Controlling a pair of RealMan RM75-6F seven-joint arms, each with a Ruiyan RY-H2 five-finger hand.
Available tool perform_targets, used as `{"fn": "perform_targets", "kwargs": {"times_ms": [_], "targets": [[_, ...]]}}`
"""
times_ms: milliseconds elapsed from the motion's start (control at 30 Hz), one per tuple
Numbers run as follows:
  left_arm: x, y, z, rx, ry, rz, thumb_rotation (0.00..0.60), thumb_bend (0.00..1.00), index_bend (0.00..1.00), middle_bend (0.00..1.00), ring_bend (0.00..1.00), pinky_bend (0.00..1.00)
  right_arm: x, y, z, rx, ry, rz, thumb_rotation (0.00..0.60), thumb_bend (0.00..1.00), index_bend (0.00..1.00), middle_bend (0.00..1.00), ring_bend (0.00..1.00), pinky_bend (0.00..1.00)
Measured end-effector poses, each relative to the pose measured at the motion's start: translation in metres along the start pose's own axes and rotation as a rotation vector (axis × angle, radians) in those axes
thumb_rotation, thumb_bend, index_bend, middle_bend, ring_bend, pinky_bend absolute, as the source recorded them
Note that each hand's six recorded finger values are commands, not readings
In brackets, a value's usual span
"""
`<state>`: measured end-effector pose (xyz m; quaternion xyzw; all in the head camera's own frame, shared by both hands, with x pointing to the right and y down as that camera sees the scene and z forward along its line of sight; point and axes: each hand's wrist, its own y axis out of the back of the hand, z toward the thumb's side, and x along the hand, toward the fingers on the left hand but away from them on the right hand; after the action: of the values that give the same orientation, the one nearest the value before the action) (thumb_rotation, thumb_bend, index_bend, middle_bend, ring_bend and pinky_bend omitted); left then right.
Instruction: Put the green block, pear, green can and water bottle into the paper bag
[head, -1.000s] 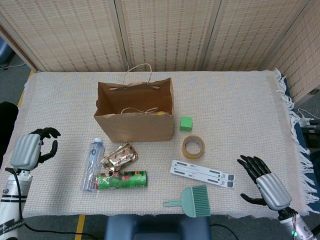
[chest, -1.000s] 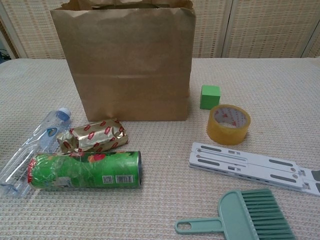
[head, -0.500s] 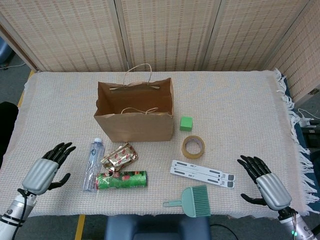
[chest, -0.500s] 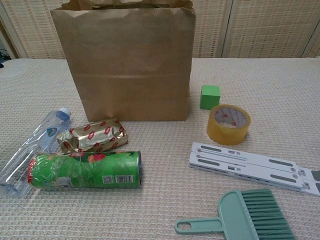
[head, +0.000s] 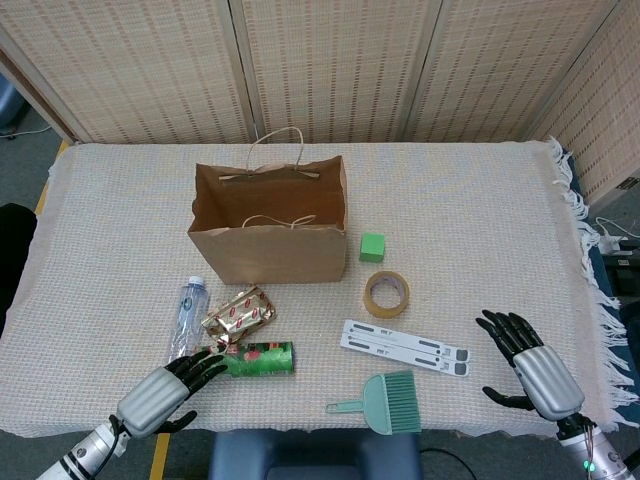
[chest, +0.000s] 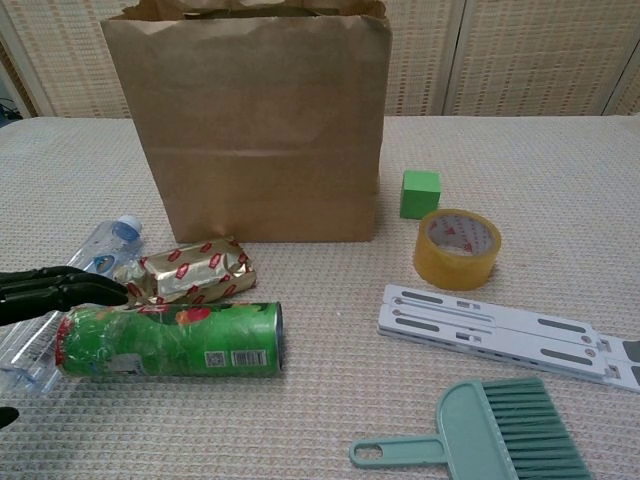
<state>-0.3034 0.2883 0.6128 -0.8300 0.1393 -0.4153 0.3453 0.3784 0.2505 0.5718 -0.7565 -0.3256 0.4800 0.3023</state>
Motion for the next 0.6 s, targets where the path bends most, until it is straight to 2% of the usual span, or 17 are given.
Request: {"fn": "perform_targets", "kwargs": {"times_ms": [200, 333, 600], "targets": [[0.021, 0.0, 0.007, 0.004, -0.01, -0.008, 0.6, 0.36, 0.02, 0.0, 0.0, 0.19, 0.0, 0.0, 0.001, -0.002, 0.001, 0.002, 0.6, 0.07, 0.0, 0.0, 0.0, 0.02], [0.033, -0.001, 0.014, -0.027, -0.006, -0.02, 0.6, 0.36, 0.02, 0.0, 0.0, 0.19, 0.0, 0.0, 0.0, -0.004, 0.0, 0.001, 0.6, 0.07, 0.0, 0.0, 0.0, 0.02], [0.065, 0.002, 0.025, 0.011, -0.023, -0.018, 0.6, 0.37, 0.02, 0.0, 0.0, 0.19, 0.0, -0.001, 0.0, -0.001, -0.001, 0.005, 0.6, 0.07, 0.0, 0.0, 0.0, 0.02]]}}
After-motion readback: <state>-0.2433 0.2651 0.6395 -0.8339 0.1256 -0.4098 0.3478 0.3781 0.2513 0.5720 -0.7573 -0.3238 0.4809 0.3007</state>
